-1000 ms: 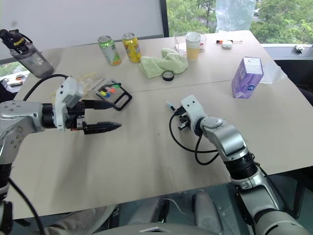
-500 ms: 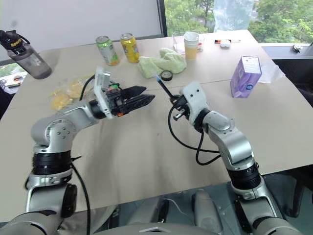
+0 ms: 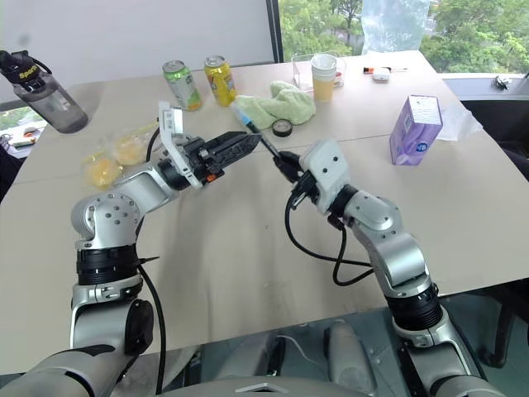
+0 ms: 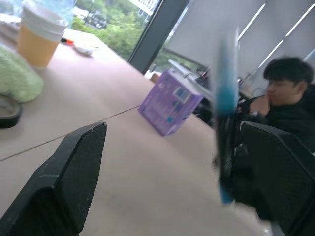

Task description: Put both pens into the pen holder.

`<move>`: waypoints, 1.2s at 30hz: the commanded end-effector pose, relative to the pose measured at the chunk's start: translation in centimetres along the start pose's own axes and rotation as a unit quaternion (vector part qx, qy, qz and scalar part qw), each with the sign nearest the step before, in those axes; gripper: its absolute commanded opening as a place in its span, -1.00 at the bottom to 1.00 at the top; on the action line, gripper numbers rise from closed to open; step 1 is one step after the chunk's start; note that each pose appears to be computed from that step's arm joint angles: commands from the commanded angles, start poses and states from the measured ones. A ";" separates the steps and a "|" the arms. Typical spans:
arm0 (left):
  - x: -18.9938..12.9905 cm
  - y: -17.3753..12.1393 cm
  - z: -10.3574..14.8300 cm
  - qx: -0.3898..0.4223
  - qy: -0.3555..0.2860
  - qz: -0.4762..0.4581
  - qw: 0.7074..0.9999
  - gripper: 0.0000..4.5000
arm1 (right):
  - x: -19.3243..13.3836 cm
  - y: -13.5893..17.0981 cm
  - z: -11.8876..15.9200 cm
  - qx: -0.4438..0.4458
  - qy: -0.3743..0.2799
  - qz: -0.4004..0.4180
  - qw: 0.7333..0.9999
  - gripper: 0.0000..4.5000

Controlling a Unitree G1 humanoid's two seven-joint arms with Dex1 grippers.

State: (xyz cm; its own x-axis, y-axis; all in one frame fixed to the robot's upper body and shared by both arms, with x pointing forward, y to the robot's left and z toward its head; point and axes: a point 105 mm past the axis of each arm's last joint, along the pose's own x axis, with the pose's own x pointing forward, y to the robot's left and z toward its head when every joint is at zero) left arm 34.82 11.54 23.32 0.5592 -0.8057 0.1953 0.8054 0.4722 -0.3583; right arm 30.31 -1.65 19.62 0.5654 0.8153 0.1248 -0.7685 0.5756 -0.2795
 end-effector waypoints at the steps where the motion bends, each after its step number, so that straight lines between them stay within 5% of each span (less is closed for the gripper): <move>1: 0.1 -1.8 1.9 0.018 -0.029 -0.034 0.999 1.00 | 0.1 0.6 1.1 -0.007 -0.025 0.013 1.000 -0.97; 5: 0.1 -2.0 1.8 0.015 -0.028 -0.037 0.999 1.00 | 0.2 0.7 1.1 -0.007 -0.025 0.016 1.000 -0.97; 7: 0.1 -2.0 1.7 0.014 -0.028 -0.036 0.999 0.77 | 0.2 0.8 1.1 -0.006 -0.027 0.019 0.999 -1.00; 10: 0.1 -2.0 1.8 0.014 -0.030 -0.040 0.999 0.34 | 0.2 0.8 1.1 -0.005 -0.027 0.020 0.999 -1.00; 16: 0.2 -2.2 1.7 0.012 -0.031 -0.044 0.998 -0.95 | 0.0 0.4 0.8 -0.004 -0.019 0.010 1.000 -1.00; 17: 0.2 -2.2 1.7 0.012 -0.031 -0.043 0.998 -0.99 | 0.0 0.3 0.5 0.002 -0.009 0.010 1.000 -1.00; 24: 0.3 -1.7 2.4 0.049 -0.047 -0.025 0.997 -1.00 | -0.4 -1.7 -0.3 0.008 0.017 -0.044 0.999 0.29; 28: -0.1 0.7 2.5 0.173 -0.042 0.051 0.983 -1.00 | -2.1 -3.4 -0.8 0.006 0.018 -0.065 0.998 0.29; 31: -0.4 2.5 2.9 0.325 -0.011 0.117 0.938 -1.00 | -3.8 -3.9 -0.2 0.017 -0.010 -0.048 0.999 0.29; 33: -0.9 4.6 2.7 0.486 0.070 0.168 0.855 -1.00 | -4.9 -3.1 0.9 0.041 -0.045 0.001 0.998 0.29; 36: -1.3 5.0 3.9 0.648 0.105 0.170 0.735 -1.00 | -6.3 -2.5 1.5 0.061 -0.060 0.045 0.995 0.29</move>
State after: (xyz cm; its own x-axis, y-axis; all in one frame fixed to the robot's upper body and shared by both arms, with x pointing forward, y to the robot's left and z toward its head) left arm 39.16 16.73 22.51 0.8515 -0.5240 0.0216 0.3723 0.6330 0.6788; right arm 29.61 -7.91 18.96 0.5370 0.8300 0.1510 -0.8188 0.5559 -0.1433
